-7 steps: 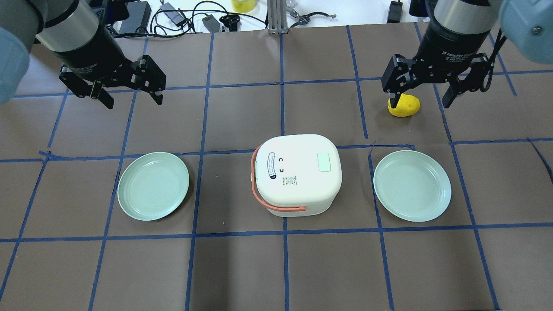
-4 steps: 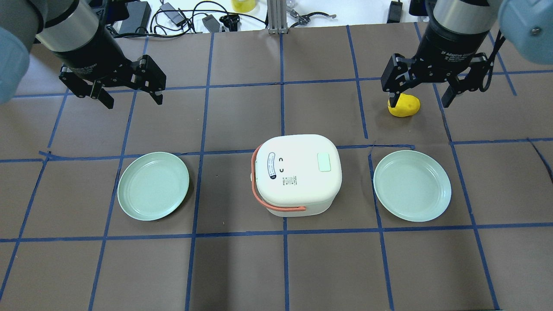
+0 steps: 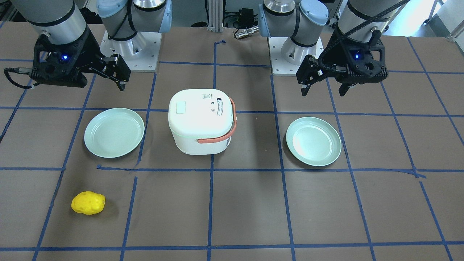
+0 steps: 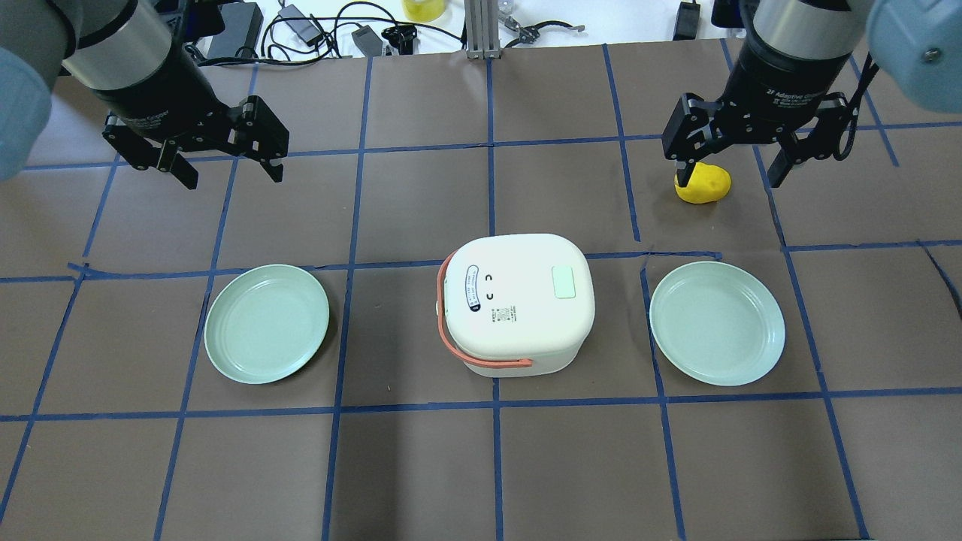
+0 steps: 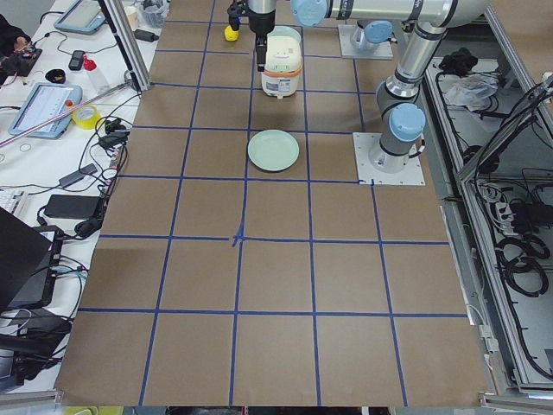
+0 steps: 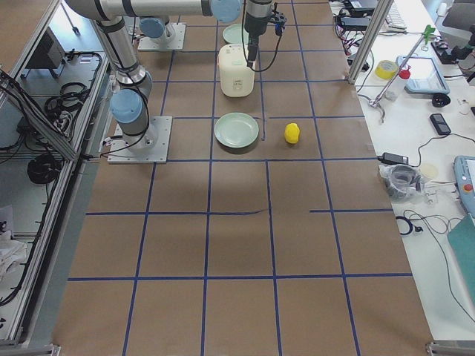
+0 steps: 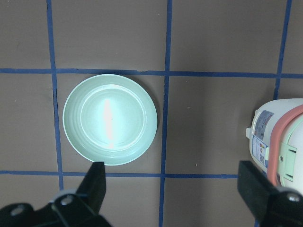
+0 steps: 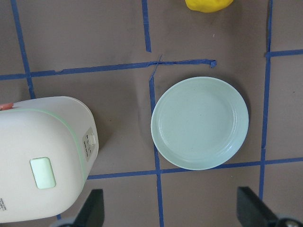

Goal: Press rice cooker button

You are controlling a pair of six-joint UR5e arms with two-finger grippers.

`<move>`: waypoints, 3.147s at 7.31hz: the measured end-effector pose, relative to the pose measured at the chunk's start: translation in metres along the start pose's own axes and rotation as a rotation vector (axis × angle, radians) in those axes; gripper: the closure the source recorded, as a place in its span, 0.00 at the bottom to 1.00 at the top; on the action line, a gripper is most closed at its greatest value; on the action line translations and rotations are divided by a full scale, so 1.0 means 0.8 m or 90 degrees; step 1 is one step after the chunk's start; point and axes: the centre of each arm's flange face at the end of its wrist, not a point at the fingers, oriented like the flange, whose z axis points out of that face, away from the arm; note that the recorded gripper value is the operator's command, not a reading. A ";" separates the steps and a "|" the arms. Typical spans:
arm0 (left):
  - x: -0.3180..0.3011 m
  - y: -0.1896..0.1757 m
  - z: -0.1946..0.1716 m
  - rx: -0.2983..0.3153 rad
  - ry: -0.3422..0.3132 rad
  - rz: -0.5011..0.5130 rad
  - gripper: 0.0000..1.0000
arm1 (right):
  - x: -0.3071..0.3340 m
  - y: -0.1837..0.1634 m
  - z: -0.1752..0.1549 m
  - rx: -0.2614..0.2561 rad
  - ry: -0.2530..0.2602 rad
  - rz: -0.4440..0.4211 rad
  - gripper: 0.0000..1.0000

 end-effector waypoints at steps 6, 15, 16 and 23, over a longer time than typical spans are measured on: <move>0.000 0.000 0.000 0.000 0.000 0.000 0.00 | -0.002 0.001 0.001 -0.001 -0.002 -0.001 0.00; 0.000 0.000 0.000 0.000 0.000 0.000 0.00 | -0.001 0.000 0.000 0.001 -0.001 0.000 0.00; 0.000 0.000 0.000 0.000 0.000 0.000 0.00 | -0.002 0.000 0.001 0.001 -0.001 0.000 0.00; 0.000 0.000 0.000 0.000 0.000 0.000 0.00 | -0.024 0.004 0.003 -0.008 -0.071 0.036 0.89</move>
